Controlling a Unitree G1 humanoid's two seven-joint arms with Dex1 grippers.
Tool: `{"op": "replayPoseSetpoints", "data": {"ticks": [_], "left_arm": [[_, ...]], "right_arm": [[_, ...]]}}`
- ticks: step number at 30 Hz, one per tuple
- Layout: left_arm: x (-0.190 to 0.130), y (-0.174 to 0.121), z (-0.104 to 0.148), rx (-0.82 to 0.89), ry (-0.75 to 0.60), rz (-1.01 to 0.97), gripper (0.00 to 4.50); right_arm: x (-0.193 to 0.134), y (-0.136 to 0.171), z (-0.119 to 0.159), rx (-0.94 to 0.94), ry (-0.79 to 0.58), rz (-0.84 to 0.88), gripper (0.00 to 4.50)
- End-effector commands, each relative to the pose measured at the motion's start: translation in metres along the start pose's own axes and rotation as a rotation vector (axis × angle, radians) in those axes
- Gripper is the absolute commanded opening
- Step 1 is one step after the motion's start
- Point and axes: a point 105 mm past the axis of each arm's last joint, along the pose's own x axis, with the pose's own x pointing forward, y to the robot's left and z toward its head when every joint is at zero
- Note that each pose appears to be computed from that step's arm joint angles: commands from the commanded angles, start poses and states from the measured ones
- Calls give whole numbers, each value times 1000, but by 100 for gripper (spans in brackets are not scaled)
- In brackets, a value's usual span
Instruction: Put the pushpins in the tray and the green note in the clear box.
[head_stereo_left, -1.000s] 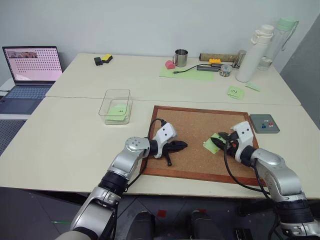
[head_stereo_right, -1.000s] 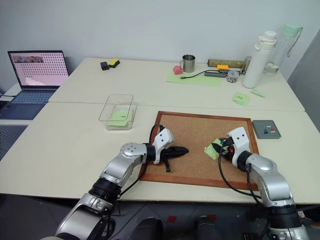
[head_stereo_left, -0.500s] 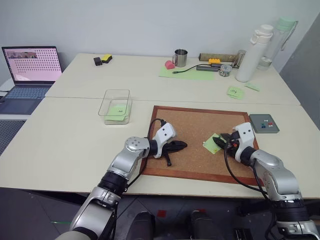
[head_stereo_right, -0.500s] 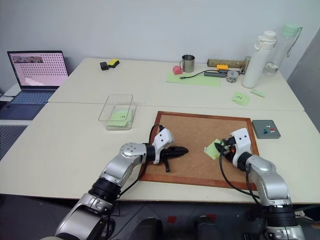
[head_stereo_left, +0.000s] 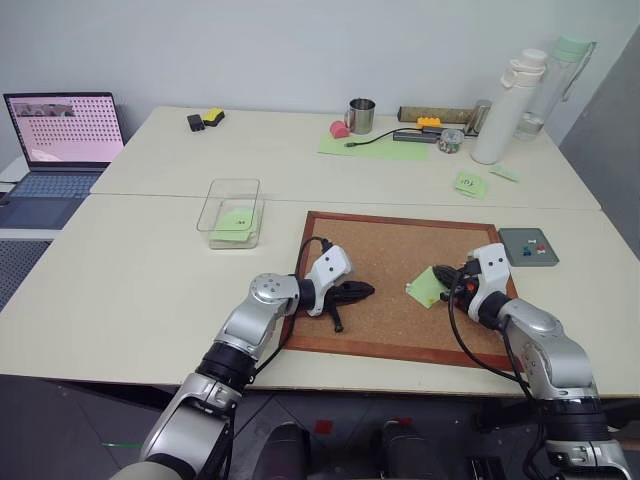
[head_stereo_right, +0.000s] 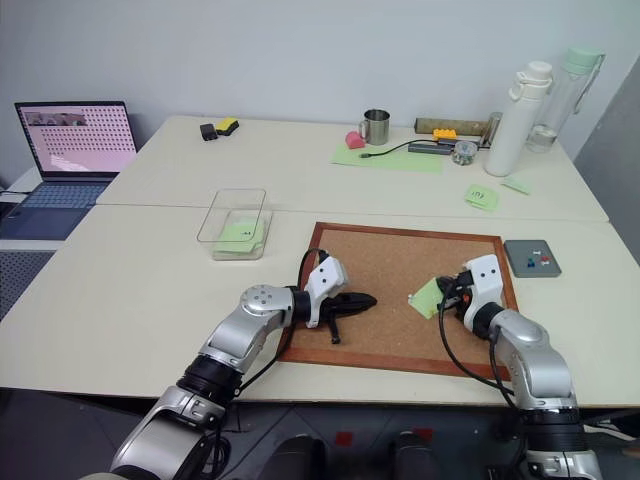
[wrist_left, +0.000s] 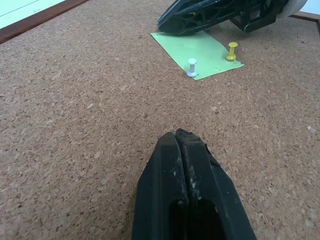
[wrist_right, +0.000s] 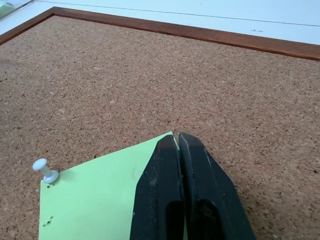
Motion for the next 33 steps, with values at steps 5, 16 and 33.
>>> {"op": "replayPoseSetpoints", "data": {"ticks": [5,16,33], "left_arm": [[2,6,-16,-16,76,59,0],[1,-2,-37,-34,155,80,0],[-10,-3,-37,-67,160,113,0]], "right_arm": [[-10,0,36,9,-140,0,5],[-29,10,59,18,-199,15,5],[-31,-122,66,68,-175,-430,5]]}}
